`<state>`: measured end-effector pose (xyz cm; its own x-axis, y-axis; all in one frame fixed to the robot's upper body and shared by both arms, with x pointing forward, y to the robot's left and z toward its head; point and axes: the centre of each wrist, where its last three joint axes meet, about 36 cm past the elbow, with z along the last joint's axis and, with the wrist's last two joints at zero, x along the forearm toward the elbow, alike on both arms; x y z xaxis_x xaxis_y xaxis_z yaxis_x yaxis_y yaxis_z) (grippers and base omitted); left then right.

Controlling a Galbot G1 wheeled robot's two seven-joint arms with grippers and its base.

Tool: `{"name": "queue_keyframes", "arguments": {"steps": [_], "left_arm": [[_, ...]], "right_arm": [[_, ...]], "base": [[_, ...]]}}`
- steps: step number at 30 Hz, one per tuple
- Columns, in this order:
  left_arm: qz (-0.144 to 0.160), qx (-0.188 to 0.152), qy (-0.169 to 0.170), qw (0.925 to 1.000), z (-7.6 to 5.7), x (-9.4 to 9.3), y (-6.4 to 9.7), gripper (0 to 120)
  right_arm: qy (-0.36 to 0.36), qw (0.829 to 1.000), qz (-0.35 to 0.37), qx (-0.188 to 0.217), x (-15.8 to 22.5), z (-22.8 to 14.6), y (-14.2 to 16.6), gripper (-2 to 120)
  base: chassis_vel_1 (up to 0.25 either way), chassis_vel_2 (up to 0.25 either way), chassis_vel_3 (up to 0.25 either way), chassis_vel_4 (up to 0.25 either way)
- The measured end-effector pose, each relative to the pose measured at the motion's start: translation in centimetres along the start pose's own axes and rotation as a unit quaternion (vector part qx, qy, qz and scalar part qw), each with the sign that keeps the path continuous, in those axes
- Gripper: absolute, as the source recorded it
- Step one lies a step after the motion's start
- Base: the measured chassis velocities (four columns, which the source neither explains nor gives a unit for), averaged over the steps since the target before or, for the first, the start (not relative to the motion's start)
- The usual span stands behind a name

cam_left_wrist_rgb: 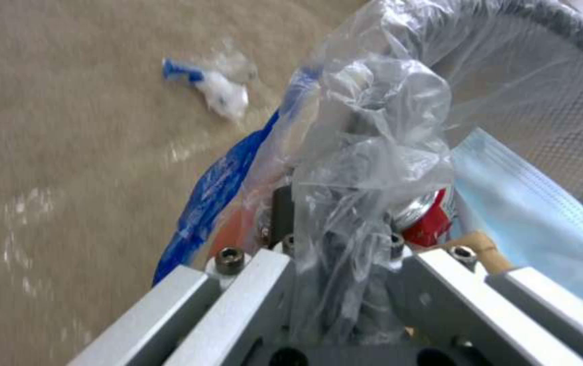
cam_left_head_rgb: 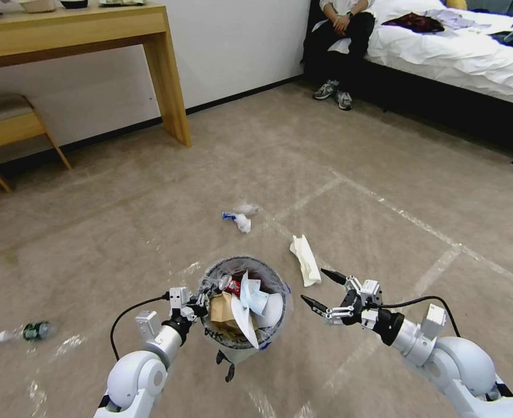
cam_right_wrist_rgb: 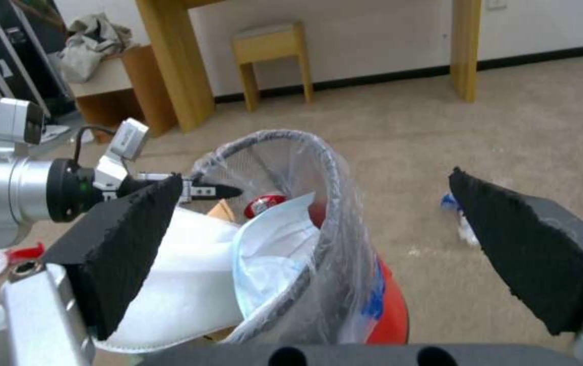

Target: Pick up the trash bin and place the garbage on the floor into it.

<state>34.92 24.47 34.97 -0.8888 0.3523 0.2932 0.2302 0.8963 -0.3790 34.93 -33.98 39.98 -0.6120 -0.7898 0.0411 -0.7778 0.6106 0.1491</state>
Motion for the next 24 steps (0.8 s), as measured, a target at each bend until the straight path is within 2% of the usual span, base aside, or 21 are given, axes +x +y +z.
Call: {"name": "queue_keyframes", "arguments": {"steps": [5, 24], "left_arm": [[0.000, 0.000, 0.000, 1.0000, 0.00, -0.01, -0.01, 1], [0.000, -0.003, 0.000, 1.0000, -0.26, -0.21, 0.01, 1]], "right_arm": [[-0.003, 1.000, -0.001, 0.002, -0.09, 0.13, 0.08, 100], [-0.002, 1.000, 0.001, 0.004, -0.27, 0.31, -0.57, 100]], "base": [[-0.082, 0.089, 0.093, -0.075], [0.003, -0.008, -0.006, 0.002]]}}
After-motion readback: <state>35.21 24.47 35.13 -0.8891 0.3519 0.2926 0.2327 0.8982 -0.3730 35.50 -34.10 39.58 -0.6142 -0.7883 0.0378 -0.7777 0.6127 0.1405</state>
